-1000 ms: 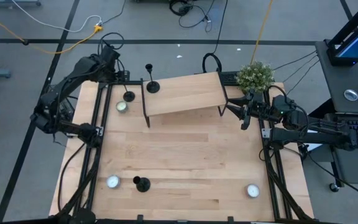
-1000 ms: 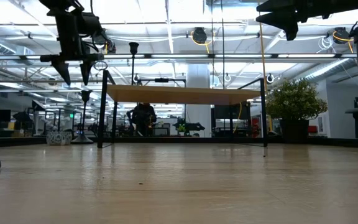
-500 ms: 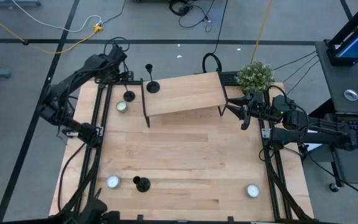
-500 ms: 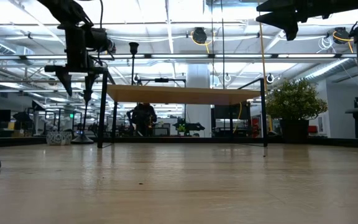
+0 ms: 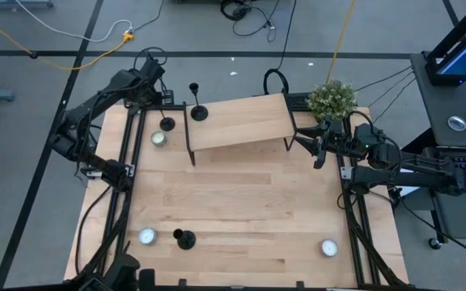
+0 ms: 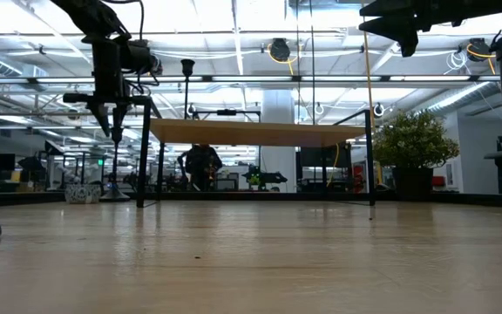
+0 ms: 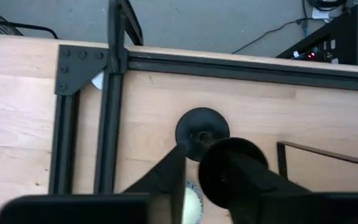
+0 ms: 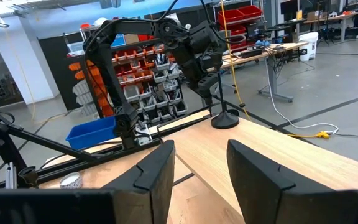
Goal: Pick & Place candle stick holders
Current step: Put the top candle holder on the shelf
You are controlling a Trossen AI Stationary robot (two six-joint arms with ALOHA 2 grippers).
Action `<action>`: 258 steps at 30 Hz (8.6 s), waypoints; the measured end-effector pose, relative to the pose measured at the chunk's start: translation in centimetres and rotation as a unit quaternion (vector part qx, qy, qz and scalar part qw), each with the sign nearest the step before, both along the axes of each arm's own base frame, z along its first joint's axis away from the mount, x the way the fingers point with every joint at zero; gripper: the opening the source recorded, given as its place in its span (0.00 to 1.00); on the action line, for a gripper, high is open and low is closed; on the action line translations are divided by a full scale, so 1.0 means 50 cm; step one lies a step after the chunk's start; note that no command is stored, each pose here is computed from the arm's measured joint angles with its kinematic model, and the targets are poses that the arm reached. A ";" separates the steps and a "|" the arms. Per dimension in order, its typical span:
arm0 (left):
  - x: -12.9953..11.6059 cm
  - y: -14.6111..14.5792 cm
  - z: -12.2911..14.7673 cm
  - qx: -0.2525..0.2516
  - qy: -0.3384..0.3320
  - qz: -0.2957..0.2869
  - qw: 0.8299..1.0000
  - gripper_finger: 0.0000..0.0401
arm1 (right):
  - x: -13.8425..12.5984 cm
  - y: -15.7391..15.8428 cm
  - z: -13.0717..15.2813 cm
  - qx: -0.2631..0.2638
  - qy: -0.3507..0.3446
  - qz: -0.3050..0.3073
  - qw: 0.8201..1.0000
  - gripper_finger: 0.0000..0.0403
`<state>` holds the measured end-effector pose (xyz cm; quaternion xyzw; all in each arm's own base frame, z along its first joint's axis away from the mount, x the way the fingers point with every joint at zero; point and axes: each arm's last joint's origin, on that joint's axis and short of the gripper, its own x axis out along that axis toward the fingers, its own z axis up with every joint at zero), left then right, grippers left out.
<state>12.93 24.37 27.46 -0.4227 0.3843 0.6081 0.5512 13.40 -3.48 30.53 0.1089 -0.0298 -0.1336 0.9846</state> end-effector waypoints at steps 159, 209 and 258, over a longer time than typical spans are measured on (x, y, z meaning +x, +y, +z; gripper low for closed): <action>0.271 -0.416 0.289 0.055 -0.413 -0.458 0.785 0.01 | 0.427 0.004 0.143 -0.053 0.203 0.177 0.962 0.02; 0.124 -0.419 0.338 0.166 -0.337 -0.486 0.789 0.10 | 0.428 -0.029 0.157 -0.060 0.166 0.140 0.974 0.00; 0.072 -0.585 -0.069 -0.214 0.168 -0.649 0.710 0.67 | 0.390 -0.025 0.184 -0.056 0.167 0.149 0.973 0.00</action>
